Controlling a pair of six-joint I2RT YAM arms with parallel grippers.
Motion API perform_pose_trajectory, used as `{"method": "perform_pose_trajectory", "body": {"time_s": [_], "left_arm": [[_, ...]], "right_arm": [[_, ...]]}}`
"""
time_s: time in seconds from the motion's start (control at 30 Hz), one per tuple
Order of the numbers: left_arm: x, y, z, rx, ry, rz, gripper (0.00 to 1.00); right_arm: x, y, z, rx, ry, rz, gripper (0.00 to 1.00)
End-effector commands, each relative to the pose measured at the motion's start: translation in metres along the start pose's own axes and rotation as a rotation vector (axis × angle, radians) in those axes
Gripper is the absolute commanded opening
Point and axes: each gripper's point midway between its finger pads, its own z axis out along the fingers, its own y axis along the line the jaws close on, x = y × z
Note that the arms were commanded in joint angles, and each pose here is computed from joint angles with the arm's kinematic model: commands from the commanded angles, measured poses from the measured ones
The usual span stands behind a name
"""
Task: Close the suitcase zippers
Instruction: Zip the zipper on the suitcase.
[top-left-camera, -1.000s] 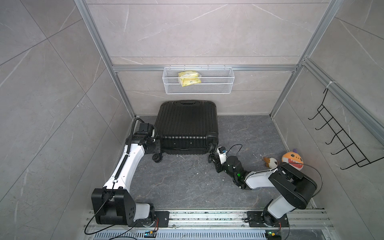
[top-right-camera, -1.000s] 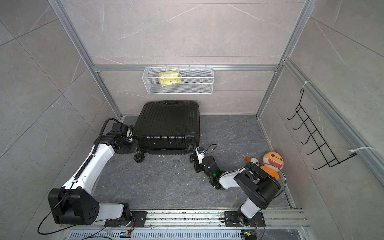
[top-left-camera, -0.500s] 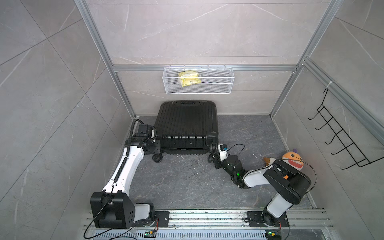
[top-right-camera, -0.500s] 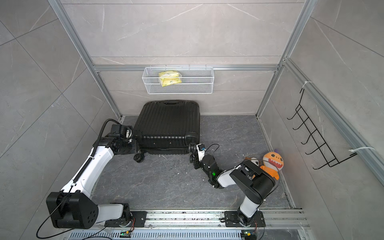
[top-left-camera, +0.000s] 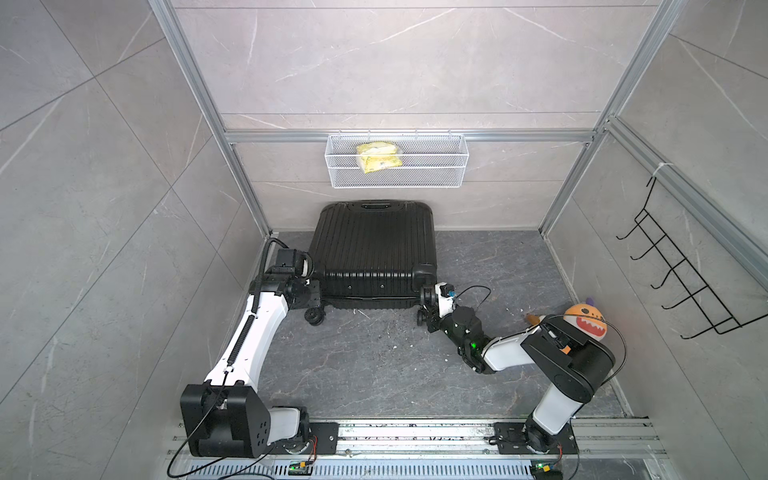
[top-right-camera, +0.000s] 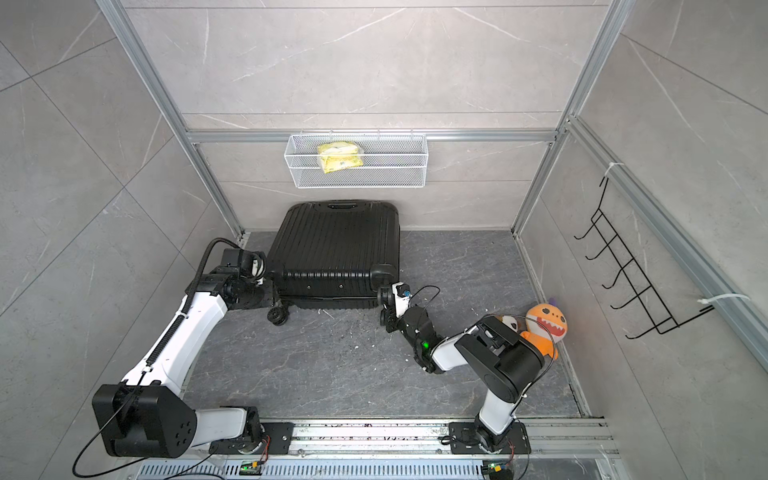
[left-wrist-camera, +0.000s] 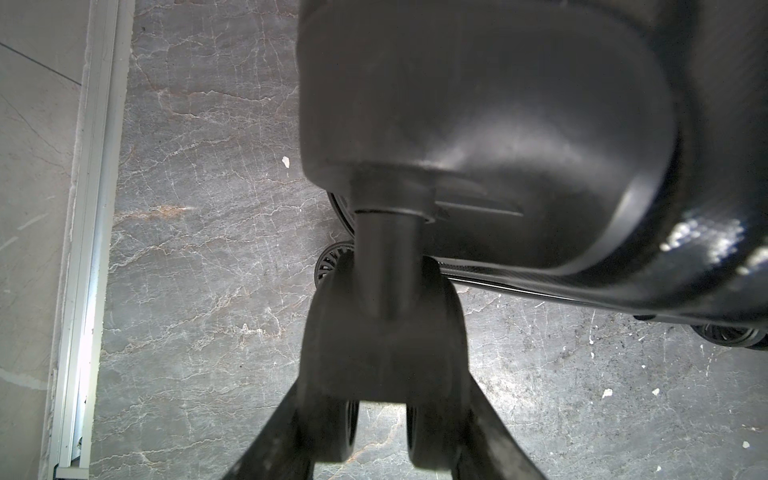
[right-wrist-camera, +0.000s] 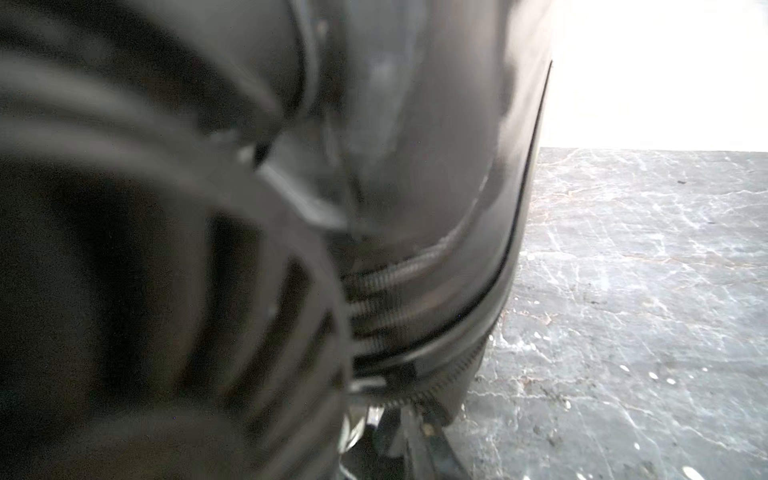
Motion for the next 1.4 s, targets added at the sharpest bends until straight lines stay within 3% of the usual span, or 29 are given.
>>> {"method": "perform_pose_trajectory", "body": {"time_s": [0.0, 0.57, 0.7, 0.93, 1.17, 1.37], "left_arm": [[0.000, -0.019, -0.009, 0.098, -0.016, 0.016, 0.14], [0.000, -0.016, -0.007, 0.090, -0.007, 0.008, 0.14], [0.001, -0.015, -0.007, 0.087, -0.004, 0.008, 0.14], [0.001, -0.005, -0.006, 0.034, -0.002, 0.006, 0.10], [0.000, 0.010, -0.006, -0.033, -0.005, -0.001, 0.00], [-0.004, 0.020, -0.011, -0.078, -0.051, 0.031, 0.00]], "right_arm": [[0.013, 0.010, 0.010, -0.033, 0.053, -0.039, 0.31], [0.024, 0.003, 0.019, 0.006, 0.062, -0.044, 0.31], [0.019, 0.000, 0.021, 0.026, 0.047, -0.056, 0.23], [0.010, -0.012, 0.018, 0.096, 0.035, -0.078, 0.00], [0.012, -0.033, 0.004, 0.156, 0.070, -0.073, 0.00], [0.013, -0.054, -0.004, 0.194, 0.112, -0.032, 0.00]]}}
